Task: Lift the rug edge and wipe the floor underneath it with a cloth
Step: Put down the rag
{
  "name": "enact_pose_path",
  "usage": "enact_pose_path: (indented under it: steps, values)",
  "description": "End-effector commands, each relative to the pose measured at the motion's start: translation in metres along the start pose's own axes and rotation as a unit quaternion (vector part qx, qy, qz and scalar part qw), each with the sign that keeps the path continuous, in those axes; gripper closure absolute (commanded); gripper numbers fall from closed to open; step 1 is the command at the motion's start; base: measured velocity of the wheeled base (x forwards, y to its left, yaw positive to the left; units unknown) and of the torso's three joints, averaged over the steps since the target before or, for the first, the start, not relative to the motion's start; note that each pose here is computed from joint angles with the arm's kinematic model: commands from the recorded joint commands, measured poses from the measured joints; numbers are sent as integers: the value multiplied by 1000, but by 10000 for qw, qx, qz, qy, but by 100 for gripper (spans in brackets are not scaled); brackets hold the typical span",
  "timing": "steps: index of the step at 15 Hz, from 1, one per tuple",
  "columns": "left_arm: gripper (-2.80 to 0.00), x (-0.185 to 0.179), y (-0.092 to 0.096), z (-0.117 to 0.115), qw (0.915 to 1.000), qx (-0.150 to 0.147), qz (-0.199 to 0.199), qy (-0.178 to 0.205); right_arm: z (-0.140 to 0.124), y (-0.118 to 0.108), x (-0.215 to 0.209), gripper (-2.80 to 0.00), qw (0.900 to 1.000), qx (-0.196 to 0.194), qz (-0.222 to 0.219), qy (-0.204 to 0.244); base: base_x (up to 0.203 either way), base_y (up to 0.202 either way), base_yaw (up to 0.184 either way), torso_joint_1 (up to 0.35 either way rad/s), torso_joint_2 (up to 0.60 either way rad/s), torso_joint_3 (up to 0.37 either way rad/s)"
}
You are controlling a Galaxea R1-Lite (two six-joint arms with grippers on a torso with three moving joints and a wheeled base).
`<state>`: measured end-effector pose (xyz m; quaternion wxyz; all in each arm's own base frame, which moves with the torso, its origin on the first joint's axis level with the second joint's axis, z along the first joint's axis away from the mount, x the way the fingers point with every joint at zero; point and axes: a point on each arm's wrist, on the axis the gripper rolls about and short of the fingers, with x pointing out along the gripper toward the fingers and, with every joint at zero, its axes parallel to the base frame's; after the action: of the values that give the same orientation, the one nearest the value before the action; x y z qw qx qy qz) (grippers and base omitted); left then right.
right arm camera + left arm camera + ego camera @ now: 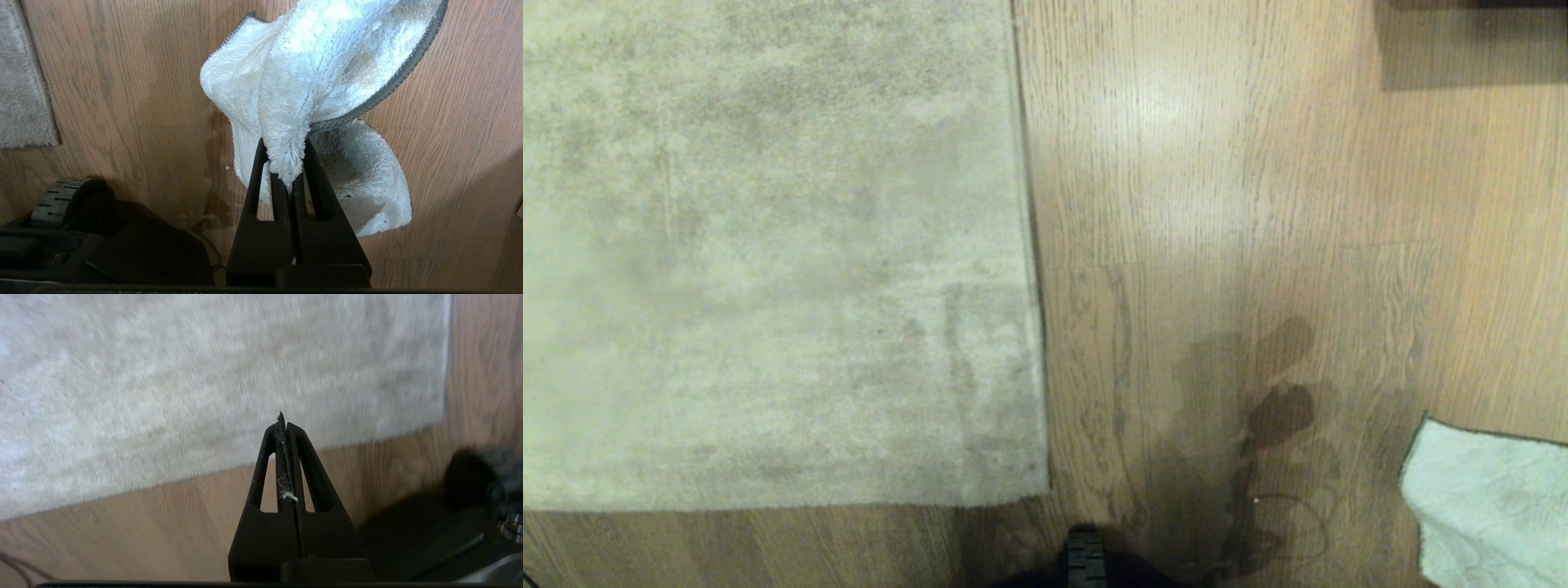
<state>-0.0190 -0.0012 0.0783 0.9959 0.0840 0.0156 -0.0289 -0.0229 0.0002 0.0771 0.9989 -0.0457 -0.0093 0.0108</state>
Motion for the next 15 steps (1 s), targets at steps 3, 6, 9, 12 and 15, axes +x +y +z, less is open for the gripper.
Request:
enact_pose_path:
  steps: [3,6,9,12,15]
  values:
    - [0,-4,0,-2,9994,-259,88,-201,0,0,0,0,10000,-4,3,4,0,0,0,0,0,0]
    - [0,-4,0,-3,9990,-385,114,-174,0,0,0,0,10000,-4,4,4,0,0,0,0,0,0]
    - [0,-4,0,-3,9988,-437,112,-167,0,0,0,0,10000,-4,10,3,0,0,0,0,0,0]
    - [0,-4,0,-3,9988,-444,120,-167,0,0,0,0,10000,-4,13,3,0,0,0,0,0,0]
    - [0,-4,0,-3,9988,-439,126,-166,0,0,0,0,10000,-4,14,3,0,0,0,0,0,0]
